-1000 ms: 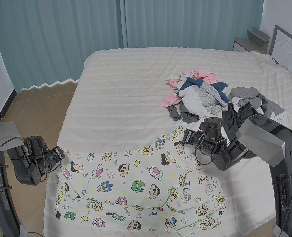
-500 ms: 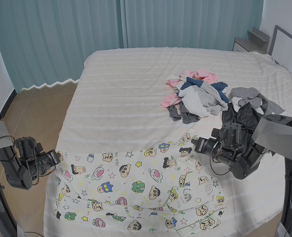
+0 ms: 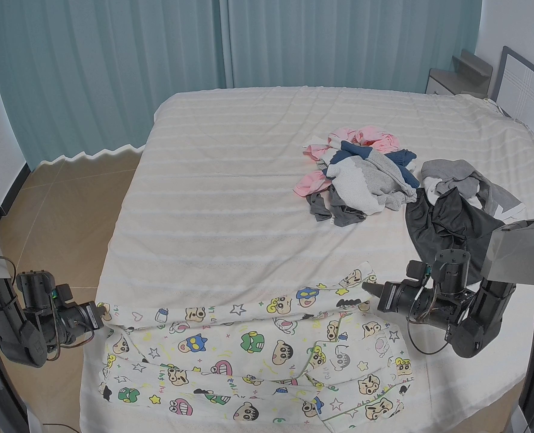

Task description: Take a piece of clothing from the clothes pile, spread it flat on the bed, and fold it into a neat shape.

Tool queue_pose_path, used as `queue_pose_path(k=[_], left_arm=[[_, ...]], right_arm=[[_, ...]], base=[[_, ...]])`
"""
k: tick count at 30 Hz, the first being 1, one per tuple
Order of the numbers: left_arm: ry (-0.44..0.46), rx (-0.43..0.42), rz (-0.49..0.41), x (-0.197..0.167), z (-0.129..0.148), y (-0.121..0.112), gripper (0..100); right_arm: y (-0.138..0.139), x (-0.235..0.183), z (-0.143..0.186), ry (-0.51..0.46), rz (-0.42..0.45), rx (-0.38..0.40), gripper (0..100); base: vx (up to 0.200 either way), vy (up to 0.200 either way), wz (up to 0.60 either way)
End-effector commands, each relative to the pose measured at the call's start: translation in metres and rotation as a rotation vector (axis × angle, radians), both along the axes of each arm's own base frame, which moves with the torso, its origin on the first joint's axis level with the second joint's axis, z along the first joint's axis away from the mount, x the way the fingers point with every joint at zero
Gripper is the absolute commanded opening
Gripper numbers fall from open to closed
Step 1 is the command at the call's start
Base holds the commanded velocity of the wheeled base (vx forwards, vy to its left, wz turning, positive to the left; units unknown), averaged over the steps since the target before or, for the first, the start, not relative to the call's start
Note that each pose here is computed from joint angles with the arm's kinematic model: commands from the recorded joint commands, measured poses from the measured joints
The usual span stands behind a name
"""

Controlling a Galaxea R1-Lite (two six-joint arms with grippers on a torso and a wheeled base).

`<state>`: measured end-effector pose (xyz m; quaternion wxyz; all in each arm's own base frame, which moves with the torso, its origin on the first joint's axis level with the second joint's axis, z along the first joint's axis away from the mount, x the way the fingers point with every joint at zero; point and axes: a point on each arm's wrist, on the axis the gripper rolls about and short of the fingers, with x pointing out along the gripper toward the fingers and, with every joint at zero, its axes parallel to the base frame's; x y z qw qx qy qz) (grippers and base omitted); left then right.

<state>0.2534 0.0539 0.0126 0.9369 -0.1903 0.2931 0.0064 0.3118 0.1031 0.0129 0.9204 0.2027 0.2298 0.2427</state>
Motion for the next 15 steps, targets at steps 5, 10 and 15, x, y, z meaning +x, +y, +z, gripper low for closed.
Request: queue_pose_path(k=[5,10,15], left_arm=[[0.055,0.024,-0.059,-0.037,-0.004,-0.008,0],[0.064,0.052,-0.076,-0.053,-0.004,-0.011,0],[0.092,0.082,-0.068,-0.057,-0.008,-0.003,0]], right_arm=[[-0.008,-0.032,-0.012,0.064,0.054,-0.012,0],[-0.013,-0.052,-0.017,0.1,0.083,-0.05,0],[-0.018,-0.068,-0.023,0.146,0.129,-0.087,0]], base=[[0.0,0.0,0.0],[0.0,0.0,0.0],[0.0,0.0,0.0]])
